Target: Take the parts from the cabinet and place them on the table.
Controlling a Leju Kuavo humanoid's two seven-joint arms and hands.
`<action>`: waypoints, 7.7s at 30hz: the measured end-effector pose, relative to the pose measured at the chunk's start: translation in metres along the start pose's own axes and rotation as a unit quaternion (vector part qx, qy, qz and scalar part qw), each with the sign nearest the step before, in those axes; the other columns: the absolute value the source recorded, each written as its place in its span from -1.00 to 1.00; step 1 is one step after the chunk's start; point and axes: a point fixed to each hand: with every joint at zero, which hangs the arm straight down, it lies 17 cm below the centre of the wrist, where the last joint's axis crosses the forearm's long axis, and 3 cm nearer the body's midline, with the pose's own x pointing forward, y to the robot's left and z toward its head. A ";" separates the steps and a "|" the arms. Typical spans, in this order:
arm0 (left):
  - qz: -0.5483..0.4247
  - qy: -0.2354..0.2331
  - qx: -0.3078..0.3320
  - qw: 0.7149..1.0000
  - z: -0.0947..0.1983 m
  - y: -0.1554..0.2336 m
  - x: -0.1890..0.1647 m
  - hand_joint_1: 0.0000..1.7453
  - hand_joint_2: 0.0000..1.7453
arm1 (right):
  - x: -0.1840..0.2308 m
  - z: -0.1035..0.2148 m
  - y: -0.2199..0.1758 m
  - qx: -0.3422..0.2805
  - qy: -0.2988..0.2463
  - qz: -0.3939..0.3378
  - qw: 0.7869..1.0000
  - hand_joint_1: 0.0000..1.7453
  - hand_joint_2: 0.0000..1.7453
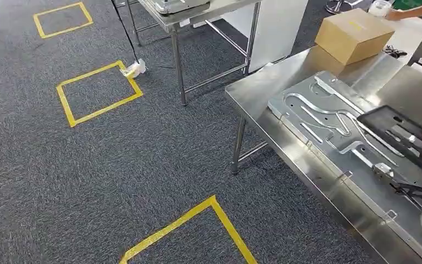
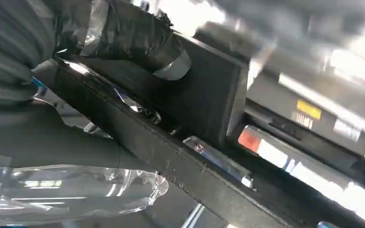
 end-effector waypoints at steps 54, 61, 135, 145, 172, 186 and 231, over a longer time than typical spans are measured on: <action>0.011 0.047 -0.098 0.994 0.005 -0.015 -0.023 -1.00 -1.00 | 0.311 0.200 -0.447 -0.354 -0.462 -0.207 0.786 -1.00 -1.00; 0.025 0.080 -0.105 0.991 0.009 -0.025 -0.038 -1.00 -1.00 | 0.367 0.293 -0.524 -0.387 -0.523 -0.174 0.739 -1.00 -1.00; 0.079 0.035 -0.114 0.990 -0.001 0.023 -0.040 -1.00 -1.00 | 0.309 0.170 -0.382 -0.314 -0.518 -0.155 0.781 -1.00 -1.00; 0.102 0.098 0.005 0.990 -0.009 0.060 -0.053 -1.00 -1.00 | 0.291 0.153 -0.385 -0.309 -0.502 -0.155 0.793 -1.00 -1.00; 0.141 0.072 0.041 0.987 -0.011 0.087 -0.010 -1.00 -1.00 | 0.259 0.098 -0.293 -0.251 -0.446 -0.160 0.844 -1.00 -1.00; 0.138 0.046 0.008 0.989 -0.011 0.075 -0.003 -1.00 -1.00 | 0.259 0.069 -0.190 -0.159 -0.416 -0.163 0.881 -1.00 1.00; 0.070 -0.008 -0.022 0.997 -0.010 0.077 0.011 -1.00 -1.00 | 0.301 0.360 0.325 0.488 -0.110 -0.454 0.738 -1.00 1.00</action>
